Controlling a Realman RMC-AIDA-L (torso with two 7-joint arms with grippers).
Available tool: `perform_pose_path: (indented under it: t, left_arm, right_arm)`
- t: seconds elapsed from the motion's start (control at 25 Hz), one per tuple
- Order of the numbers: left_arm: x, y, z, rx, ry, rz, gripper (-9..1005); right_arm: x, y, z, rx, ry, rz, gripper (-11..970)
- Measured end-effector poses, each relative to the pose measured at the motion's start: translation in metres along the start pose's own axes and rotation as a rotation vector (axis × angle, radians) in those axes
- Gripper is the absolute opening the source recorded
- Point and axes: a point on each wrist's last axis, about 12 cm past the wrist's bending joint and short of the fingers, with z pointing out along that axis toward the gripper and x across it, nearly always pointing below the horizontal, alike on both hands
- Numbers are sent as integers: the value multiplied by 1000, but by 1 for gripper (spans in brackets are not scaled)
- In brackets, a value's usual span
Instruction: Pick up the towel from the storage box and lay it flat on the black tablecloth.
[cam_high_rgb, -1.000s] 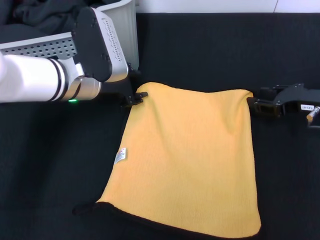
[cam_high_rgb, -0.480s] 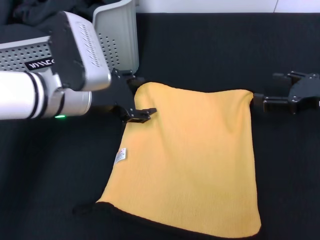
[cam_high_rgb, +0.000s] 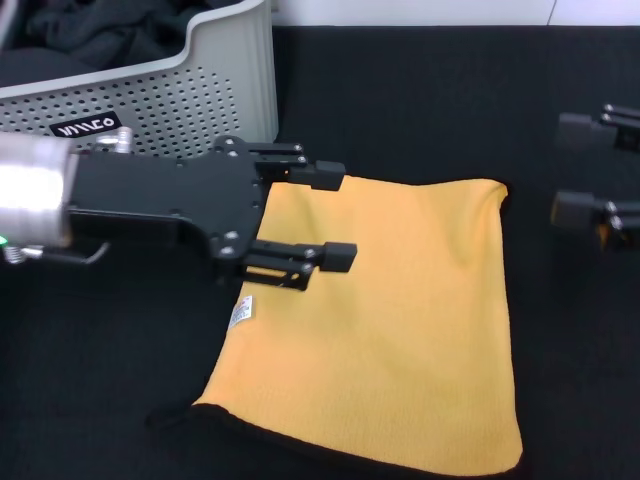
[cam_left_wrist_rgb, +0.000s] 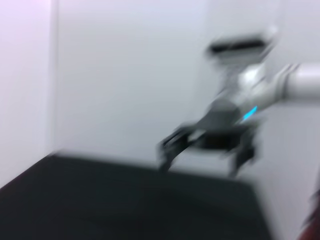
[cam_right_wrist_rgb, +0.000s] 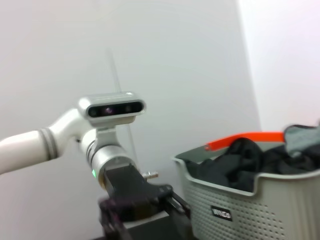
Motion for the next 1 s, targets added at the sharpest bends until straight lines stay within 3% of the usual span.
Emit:
perform_pose_path:
  t: [0.28, 0.52, 1.0]
  left_arm:
    - [-3, 0, -6, 155, -82, -125, 774]
    - [-7, -2, -7, 189, -110, -97, 774]
    - [-10, -4, -11, 217, -120, -44, 773]
  right_arm:
    - [-18, 29, 1, -102, 41, -103, 864]
    - [-32, 51, -4, -104, 48, -182, 862]
    - [-33, 40, 13, -123, 39, -173, 857]
